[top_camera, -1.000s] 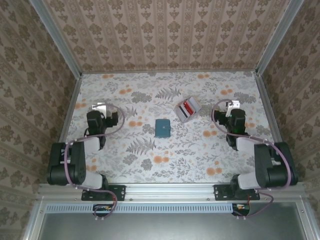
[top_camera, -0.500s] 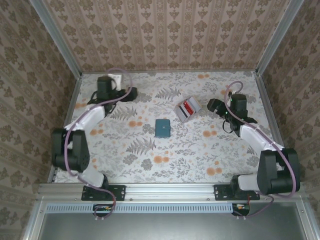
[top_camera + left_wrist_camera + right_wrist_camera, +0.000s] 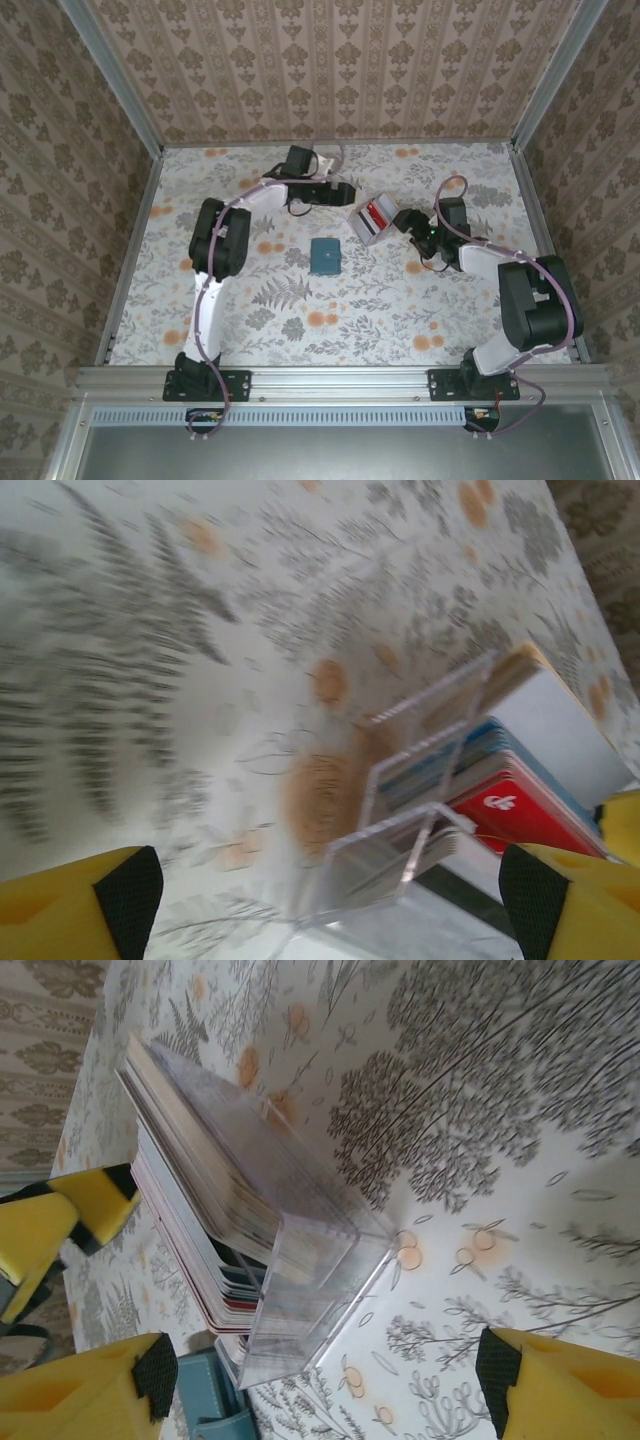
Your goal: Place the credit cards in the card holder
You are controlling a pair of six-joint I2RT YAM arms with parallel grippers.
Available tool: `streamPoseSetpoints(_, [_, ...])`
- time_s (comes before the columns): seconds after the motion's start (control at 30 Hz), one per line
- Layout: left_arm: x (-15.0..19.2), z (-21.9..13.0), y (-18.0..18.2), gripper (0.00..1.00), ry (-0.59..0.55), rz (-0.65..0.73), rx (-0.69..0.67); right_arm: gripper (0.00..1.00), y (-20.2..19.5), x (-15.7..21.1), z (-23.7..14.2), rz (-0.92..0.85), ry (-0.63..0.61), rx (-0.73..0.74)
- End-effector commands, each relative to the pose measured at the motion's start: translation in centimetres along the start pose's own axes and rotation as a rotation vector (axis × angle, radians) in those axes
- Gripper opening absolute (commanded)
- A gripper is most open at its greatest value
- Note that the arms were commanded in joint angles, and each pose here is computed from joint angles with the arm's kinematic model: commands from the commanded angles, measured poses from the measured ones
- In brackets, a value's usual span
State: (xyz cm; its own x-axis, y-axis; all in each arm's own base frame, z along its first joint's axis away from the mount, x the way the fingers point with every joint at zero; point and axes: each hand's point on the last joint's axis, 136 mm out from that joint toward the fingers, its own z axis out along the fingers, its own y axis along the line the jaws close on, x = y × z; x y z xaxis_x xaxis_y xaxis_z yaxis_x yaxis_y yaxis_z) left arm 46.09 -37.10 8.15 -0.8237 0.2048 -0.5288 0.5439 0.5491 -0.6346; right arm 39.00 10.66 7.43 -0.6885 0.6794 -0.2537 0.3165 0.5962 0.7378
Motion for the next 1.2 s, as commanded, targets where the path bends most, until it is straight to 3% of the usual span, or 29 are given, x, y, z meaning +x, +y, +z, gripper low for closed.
streamPoseSetpoints(0.0, [-0.7,0.4,-2.8,0.91,0.012,-0.032,0.109,0.81,2.5,0.1,0.8,0.014,0.024,-0.082])
streamPoseSetpoints(0.23, [0.6,1.9,-3.7,0.91,0.046,-0.056,0.147,0.81,4.0,-1.4,3.1,0.007,0.040,-0.119])
streamPoseSetpoints(0.57, [3.6,0.4,-3.9,0.91,0.029,-0.124,0.151,0.82,6.0,-2.5,6.4,-0.048,0.109,-0.134])
streamPoseSetpoints(0.87, [5.8,-3.3,-3.4,0.92,-0.011,-0.134,0.058,0.83,5.4,-1.1,7.0,-0.100,0.188,-0.098])
streamPoseSetpoints(1.17, [3.9,-11.0,-1.1,0.92,-0.151,-0.117,-0.143,0.83,4.1,-2.2,1.9,-0.384,0.132,0.122])
